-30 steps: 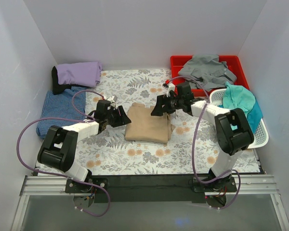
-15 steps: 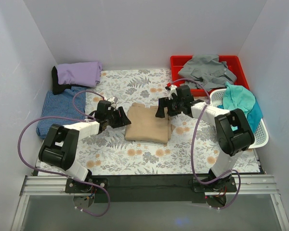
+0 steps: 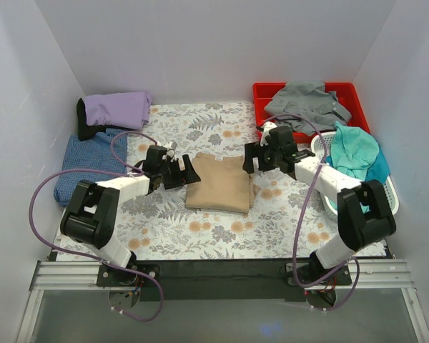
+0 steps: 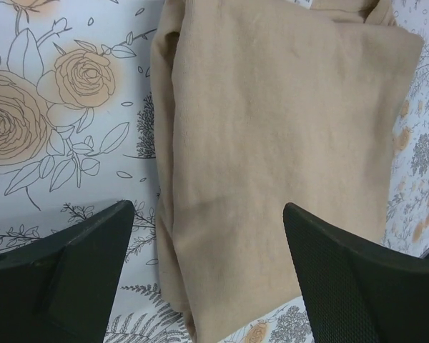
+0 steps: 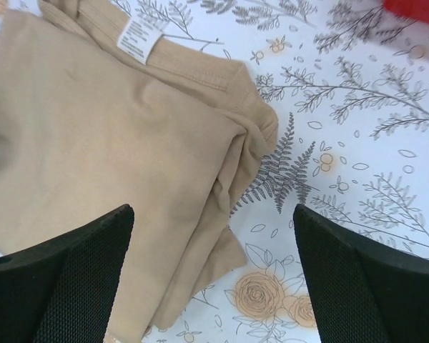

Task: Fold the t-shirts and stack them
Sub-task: Neatly place the folded tshirt to the corner

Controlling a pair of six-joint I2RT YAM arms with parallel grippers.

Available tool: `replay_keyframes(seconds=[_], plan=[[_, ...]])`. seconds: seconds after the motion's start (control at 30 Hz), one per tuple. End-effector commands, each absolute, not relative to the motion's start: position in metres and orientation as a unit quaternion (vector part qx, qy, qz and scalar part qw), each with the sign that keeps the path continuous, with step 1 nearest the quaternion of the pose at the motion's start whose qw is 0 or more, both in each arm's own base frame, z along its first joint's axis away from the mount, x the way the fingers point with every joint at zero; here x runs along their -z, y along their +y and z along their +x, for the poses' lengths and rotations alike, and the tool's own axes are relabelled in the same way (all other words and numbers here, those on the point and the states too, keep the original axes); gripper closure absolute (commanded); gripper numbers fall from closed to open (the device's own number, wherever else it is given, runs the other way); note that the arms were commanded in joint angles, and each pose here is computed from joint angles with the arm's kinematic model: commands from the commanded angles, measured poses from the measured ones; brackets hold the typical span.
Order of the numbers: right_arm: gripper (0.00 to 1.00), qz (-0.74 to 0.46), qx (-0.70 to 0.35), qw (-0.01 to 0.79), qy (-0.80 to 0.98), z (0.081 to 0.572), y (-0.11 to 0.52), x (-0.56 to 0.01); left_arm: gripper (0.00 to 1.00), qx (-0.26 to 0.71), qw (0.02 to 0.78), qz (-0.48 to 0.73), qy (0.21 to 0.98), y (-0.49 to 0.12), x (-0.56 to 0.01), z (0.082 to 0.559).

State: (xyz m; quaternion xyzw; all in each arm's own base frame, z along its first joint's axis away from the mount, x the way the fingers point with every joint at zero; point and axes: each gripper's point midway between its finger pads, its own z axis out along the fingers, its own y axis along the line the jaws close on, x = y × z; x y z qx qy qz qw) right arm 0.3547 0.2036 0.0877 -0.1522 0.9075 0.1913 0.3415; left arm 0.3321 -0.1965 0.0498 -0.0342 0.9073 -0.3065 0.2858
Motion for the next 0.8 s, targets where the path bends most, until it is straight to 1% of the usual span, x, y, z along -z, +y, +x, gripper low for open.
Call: replay_keyframes(seconds=[0.0,0.17,0.2,0.33,0.37,0.47,0.57,0.6,0.63,0.67,0.7,0.73,0.77], plan=[[0.03,-0.155,-0.183,0.369,0.898,0.349,0.197,-0.11,0.15,0.32,0.268,-0.021,0.908,-0.2,-0.048,0.325],[0.02,-0.152,-0.181,0.379,0.895,0.337,0.189,-0.118,0.14,0.355,0.228,-0.001,0.907,-0.211,-0.036,0.311],[0.02,-0.15,-0.179,0.378,0.896,0.336,0.188,-0.117,0.14,0.381,0.211,0.01,0.9,-0.218,-0.037,0.304],[0.02,-0.151,-0.177,0.367,0.901,0.331,0.186,-0.108,0.14,0.435,0.165,0.025,0.885,-0.236,-0.029,0.294],[0.02,-0.15,-0.177,0.365,0.902,0.33,0.186,-0.107,0.14,0.439,0.141,0.026,0.887,-0.239,-0.018,0.288],[0.02,-0.15,-0.177,0.362,0.903,0.328,0.186,-0.104,0.13,0.451,0.106,0.029,0.886,-0.252,-0.004,0.28],[0.02,-0.148,-0.173,0.359,0.905,0.328,0.184,-0.101,0.14,0.464,0.101,0.048,0.879,-0.271,-0.002,0.28],[0.02,-0.148,-0.172,0.359,0.905,0.328,0.183,-0.101,0.16,0.467,0.091,0.051,0.878,-0.276,0.004,0.278],[0.02,-0.147,-0.171,0.36,0.905,0.327,0.183,-0.1,0.2,0.475,0.097,0.059,0.873,-0.285,0.001,0.285],[0.02,-0.146,-0.17,0.36,0.906,0.327,0.182,-0.1,0.47,0.476,0.097,0.06,0.872,-0.289,0.001,0.288],[0.02,-0.146,-0.17,0.358,0.907,0.326,0.182,-0.099,0.56,0.476,0.09,0.057,0.873,-0.291,0.008,0.29],[0.02,-0.144,-0.168,0.358,0.907,0.326,0.18,-0.099,0.67,0.481,0.097,0.059,0.869,-0.297,0.004,0.301],[0.02,-0.142,-0.168,0.359,0.907,0.325,0.18,-0.099,0.95,0.48,0.094,0.057,0.87,-0.299,0.006,0.303]])
